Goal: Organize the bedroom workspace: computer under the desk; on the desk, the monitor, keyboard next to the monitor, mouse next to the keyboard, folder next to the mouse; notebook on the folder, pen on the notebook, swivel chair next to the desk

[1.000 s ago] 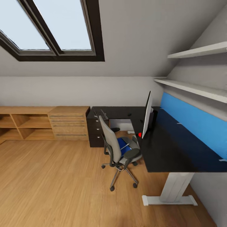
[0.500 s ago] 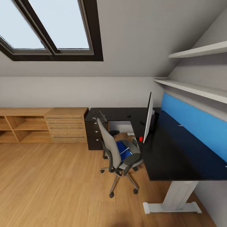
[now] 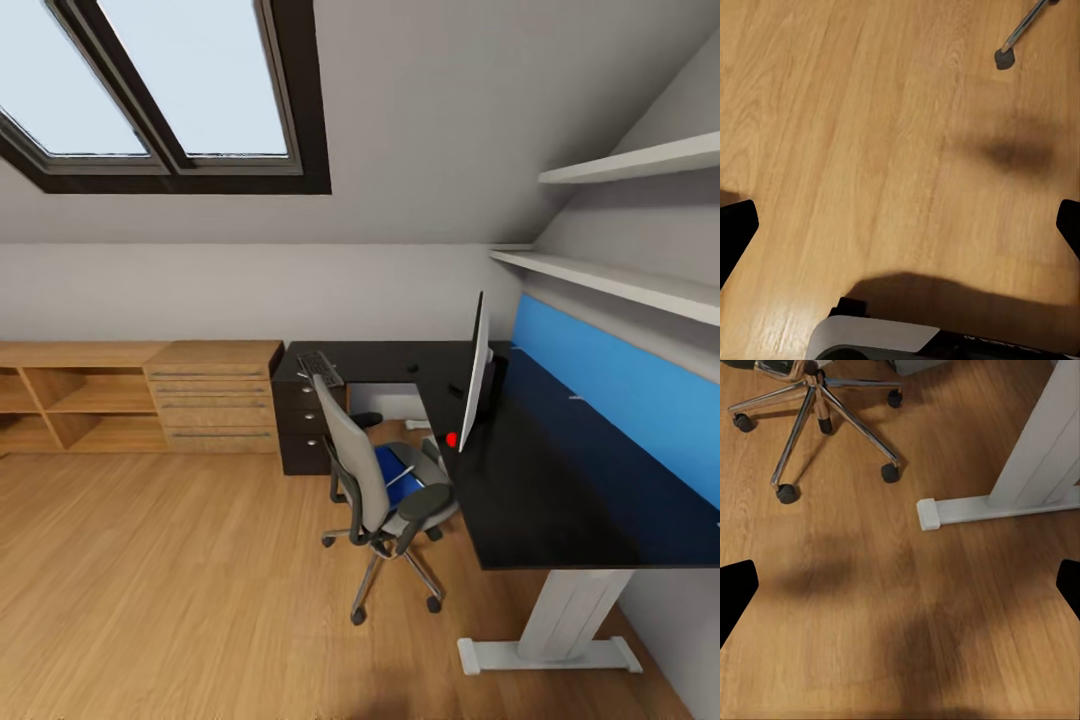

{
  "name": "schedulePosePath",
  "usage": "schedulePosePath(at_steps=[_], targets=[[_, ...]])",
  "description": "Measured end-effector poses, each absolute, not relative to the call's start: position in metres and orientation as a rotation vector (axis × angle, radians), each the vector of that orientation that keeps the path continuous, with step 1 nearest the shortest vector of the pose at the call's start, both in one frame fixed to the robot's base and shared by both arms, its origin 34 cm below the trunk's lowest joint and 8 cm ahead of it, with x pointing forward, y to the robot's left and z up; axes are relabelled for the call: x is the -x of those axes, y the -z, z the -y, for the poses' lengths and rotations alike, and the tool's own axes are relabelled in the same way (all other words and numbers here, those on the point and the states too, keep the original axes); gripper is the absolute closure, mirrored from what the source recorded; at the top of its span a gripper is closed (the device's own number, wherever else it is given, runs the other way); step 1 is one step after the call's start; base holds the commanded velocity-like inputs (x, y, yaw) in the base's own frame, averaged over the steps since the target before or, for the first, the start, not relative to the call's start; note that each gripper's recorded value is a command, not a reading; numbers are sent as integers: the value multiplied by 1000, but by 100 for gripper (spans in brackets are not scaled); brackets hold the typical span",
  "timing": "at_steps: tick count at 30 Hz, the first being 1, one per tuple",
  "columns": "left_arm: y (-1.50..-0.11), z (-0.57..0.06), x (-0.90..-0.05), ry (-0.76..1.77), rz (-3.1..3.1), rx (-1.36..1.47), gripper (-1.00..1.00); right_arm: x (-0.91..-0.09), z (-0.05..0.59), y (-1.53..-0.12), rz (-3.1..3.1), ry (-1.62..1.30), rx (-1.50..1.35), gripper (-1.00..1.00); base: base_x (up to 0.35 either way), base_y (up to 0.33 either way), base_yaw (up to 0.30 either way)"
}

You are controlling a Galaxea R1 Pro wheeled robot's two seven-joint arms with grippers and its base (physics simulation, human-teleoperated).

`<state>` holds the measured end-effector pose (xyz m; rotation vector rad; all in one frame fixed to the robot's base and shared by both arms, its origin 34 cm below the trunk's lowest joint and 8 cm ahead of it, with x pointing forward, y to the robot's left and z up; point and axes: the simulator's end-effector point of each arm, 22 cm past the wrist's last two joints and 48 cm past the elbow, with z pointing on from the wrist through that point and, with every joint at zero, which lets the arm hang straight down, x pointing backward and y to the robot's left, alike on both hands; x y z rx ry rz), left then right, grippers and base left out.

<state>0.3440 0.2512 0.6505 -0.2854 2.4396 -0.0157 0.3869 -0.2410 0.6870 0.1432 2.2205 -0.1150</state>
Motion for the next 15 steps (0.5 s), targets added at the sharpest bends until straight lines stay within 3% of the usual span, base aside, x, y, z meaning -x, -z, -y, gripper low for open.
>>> schedulePosePath(at_steps=[15], targets=[[-652,-251,-346,17,-2435,281,-100,-387,242,-687,-2220,118,-145,-100,-7,7,0]])
